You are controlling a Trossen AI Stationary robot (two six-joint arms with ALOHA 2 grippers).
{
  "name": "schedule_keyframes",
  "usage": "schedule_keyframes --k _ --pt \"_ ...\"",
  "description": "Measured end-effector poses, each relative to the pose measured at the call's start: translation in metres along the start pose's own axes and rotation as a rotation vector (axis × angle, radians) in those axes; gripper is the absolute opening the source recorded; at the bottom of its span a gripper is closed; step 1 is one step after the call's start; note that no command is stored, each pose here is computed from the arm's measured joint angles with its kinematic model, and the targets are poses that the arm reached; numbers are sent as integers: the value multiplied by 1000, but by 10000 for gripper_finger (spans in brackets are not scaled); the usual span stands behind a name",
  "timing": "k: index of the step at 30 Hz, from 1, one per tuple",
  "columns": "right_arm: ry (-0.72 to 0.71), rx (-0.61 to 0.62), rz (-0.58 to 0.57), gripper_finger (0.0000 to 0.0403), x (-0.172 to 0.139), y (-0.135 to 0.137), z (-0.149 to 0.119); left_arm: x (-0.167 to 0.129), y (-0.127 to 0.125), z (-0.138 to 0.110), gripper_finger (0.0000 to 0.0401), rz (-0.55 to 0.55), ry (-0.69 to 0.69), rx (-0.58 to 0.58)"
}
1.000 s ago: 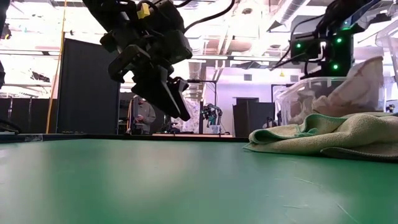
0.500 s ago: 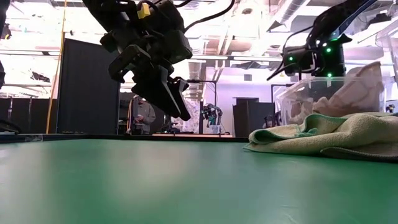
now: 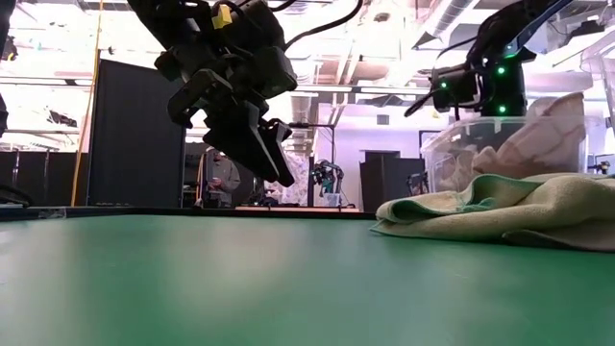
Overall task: Sort towels by color in basket
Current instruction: Put the white towel into the top transparent bin, then put the green towel into the top transparent bin
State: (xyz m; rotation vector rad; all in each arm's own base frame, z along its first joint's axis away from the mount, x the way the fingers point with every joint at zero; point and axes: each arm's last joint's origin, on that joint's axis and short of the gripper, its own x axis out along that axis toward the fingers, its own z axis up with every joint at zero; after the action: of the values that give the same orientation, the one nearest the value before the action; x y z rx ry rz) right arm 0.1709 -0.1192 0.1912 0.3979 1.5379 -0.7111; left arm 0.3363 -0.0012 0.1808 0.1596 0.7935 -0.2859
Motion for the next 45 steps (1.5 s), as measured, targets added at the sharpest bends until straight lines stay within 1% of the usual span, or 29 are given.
schedule_keyframes --k 5,8,10,13,17,24,27,36,40,45 --pt "13 -25 39 159 -18 4 4 0 0 0 175 0 1 3" --pt "20 -40 17 198 -33 5 5 0 0 0 175 0 1 8" --pt "17 -49 -12 215 -44 6 6 0 0 0 175 0 0 14" --pt "5 -70 -35 226 -60 8 7 0 0 0 175 0 1 14" --pt "-26 -97 -50 227 -79 11 9 0 0 0 175 0 2 13" --pt "-29 -90 -197 222 -109 8 3 0 0 -1 175 -1 6 11" --pt "-47 -82 -222 219 -123 6 1 0 0 -1 175 -1 6 11" --pt "-198 -76 -180 203 -162 13 2 0 0 -1 175 -2 6 10" --pt "-235 -89 -154 187 -171 20 0 0 0 -1 175 -2 6 10" --pt "-238 -135 -51 159 -173 36 -5 0 0 0 175 0 -2 12"
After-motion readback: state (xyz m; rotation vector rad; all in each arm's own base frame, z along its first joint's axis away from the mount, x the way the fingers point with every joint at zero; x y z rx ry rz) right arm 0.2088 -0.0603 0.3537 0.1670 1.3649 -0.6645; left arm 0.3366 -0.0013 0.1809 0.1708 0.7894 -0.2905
